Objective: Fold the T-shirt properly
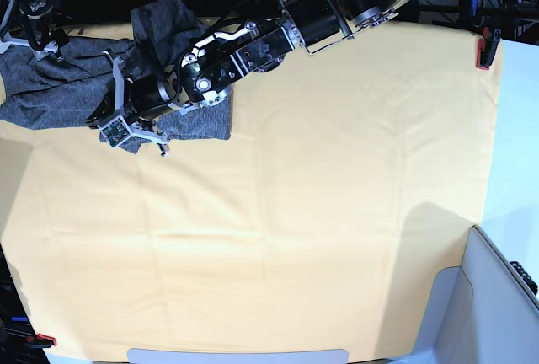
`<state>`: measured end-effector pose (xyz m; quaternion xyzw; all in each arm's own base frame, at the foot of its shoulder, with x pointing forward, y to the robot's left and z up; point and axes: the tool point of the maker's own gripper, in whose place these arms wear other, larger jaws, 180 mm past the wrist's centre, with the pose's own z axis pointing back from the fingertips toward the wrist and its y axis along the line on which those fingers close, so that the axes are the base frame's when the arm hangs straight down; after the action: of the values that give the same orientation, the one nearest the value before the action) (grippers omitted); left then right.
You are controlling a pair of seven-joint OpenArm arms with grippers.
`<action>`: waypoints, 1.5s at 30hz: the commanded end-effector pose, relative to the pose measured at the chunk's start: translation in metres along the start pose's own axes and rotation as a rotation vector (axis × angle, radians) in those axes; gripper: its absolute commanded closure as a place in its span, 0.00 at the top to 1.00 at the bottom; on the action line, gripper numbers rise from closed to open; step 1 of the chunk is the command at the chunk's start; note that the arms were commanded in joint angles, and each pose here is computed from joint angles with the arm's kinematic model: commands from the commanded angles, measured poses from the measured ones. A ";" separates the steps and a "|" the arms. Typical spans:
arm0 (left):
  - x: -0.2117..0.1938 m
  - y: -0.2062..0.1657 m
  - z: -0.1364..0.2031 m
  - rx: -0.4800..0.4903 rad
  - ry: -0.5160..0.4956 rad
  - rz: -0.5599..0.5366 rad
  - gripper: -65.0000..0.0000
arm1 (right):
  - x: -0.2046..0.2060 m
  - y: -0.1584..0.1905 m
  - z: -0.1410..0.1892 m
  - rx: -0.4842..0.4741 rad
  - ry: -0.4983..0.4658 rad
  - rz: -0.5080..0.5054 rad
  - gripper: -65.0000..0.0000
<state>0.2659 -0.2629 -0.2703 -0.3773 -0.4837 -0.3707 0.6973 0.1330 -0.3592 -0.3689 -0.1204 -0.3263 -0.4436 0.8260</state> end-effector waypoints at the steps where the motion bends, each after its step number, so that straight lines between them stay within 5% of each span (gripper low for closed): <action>1: 0.027 0.001 0.007 -0.010 -0.078 -0.032 0.01 | 0.013 0.000 0.003 0.000 -0.045 0.015 0.61; 4: 0.034 0.009 0.034 -0.006 -0.104 -0.083 0.01 | 0.015 0.002 0.003 0.007 -0.050 0.020 0.61; 8: 0.012 0.042 0.075 0.068 0.032 -0.113 0.01 | 0.041 0.002 0.004 0.009 -0.106 0.053 0.61; 14: -0.036 0.083 0.139 0.230 0.245 0.031 0.06 | 0.070 0.009 0.006 0.043 -0.155 0.081 0.61; 19: -0.090 0.069 0.163 0.259 0.371 0.184 0.07 | 0.077 0.015 0.005 0.056 -0.167 0.075 0.61; 30: -0.103 0.035 0.124 0.191 0.384 0.319 0.06 | 0.068 0.012 0.004 0.050 -0.145 0.081 0.61; 45: -0.114 -0.018 0.057 0.039 0.434 0.275 0.01 | 0.044 -0.001 0.004 0.024 -0.090 0.077 0.61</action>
<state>0.1918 -0.1890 -0.3814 -0.3170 -0.2484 -0.3375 0.8509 0.1424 -0.3789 -0.3498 -0.1310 -0.3433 -0.4111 0.8342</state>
